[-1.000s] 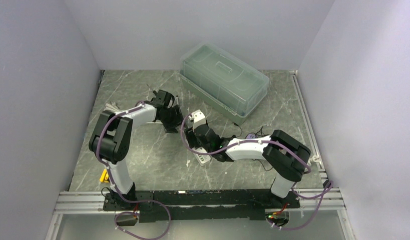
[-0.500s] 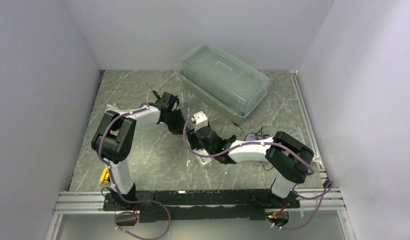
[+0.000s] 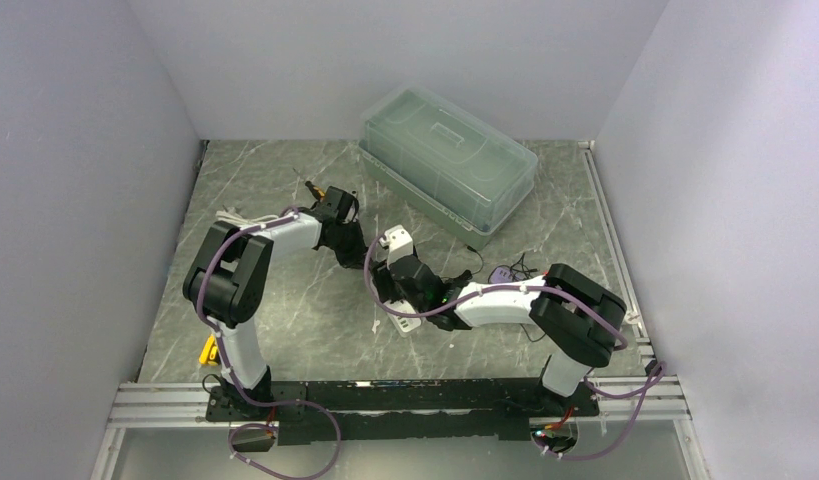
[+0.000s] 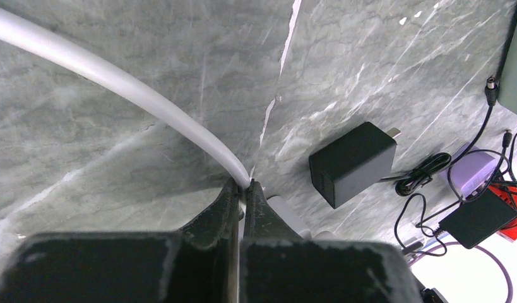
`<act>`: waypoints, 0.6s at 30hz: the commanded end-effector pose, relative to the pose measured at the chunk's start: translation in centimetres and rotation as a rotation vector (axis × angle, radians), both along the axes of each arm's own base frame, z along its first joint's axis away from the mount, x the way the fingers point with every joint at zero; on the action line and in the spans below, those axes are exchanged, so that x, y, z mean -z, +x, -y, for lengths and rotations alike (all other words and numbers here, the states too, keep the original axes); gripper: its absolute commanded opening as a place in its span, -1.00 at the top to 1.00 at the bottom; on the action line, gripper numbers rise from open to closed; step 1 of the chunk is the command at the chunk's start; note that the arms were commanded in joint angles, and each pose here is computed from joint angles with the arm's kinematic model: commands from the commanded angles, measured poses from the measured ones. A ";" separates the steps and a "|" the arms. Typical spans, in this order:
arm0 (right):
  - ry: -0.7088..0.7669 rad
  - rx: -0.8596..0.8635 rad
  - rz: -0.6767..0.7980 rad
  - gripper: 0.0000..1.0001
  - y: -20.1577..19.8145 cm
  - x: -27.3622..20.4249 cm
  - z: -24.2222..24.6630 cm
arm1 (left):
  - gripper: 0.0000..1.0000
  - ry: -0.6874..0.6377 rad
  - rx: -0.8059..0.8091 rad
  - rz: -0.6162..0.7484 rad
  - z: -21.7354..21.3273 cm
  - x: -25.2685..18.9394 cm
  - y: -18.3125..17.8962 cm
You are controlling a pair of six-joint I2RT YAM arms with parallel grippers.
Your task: Pull the plug off the socket
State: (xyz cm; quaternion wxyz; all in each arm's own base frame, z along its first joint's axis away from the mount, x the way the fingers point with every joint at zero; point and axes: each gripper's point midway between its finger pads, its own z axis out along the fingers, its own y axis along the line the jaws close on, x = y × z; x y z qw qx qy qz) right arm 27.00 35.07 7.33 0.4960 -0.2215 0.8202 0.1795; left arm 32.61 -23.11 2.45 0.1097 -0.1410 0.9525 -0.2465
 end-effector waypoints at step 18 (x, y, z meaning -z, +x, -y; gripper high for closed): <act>0.164 0.032 -0.051 1.00 0.9 -1.6 -1.2 | 1.00 0.050 -0.029 0.060 -1.0 -1.2 0.5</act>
